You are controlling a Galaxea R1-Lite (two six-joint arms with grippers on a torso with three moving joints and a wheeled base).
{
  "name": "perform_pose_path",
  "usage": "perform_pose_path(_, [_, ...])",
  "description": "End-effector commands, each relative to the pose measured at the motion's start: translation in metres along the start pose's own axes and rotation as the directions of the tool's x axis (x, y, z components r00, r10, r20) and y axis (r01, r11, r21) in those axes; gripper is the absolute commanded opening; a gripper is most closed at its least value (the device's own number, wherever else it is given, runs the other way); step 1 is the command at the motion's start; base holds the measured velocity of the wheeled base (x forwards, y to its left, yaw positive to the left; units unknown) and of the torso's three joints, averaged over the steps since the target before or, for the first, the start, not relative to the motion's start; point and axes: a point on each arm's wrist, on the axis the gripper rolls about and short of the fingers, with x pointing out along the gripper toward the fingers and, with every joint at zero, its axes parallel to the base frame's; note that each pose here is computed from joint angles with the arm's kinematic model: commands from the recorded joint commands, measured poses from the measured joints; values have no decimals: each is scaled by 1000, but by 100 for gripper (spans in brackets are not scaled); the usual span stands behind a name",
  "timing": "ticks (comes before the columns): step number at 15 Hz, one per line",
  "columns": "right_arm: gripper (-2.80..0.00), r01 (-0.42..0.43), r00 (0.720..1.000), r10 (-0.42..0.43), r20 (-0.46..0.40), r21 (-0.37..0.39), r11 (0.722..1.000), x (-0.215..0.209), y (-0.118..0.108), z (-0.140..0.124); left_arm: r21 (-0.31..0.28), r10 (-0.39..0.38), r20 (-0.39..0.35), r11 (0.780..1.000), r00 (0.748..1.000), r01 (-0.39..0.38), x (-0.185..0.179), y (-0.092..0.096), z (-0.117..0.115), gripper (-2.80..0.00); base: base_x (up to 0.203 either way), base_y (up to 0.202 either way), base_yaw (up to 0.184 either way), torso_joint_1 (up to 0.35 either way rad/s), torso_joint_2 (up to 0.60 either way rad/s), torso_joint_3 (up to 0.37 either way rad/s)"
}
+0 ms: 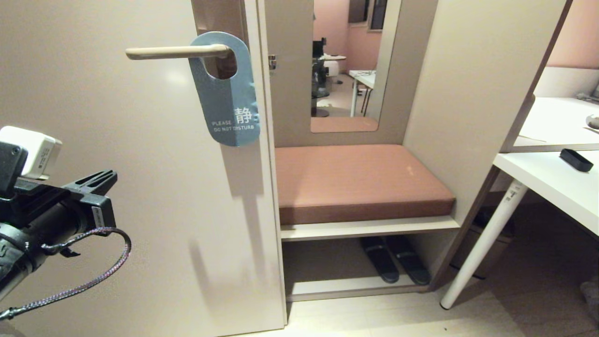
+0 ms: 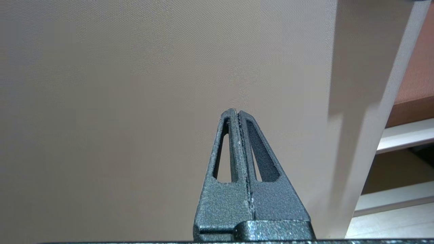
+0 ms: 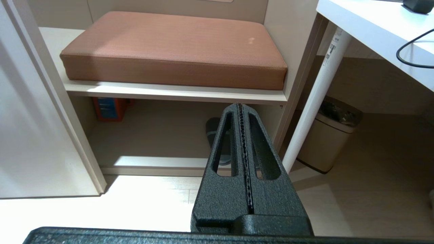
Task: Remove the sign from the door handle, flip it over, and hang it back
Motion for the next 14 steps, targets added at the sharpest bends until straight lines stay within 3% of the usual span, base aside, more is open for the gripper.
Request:
perform_pose_path(1, [-280, 0, 1000, 0, 0, -2, 1000, 0, 0, 0, -4, 10, 21, 1000, 1000, -10, -6, 2, 2, -280, 0, 0, 0, 0, 0, 0])
perform_pose_path(8, [-280, 0, 1000, 0, 0, -1, 1000, 0, 0, 0, -12, 31, 50, 999, 998, -31, -59, 6, -20, -280, 0, 0, 0, 0, 0, 0])
perform_pose_path(14, [-280, 0, 1000, 0, 0, -1, 1000, 0, 0, 0, -9, 21, 29, 1000, 999, -21, -104, 3, -61, -280, 0, 0, 0, 0, 0, 0])
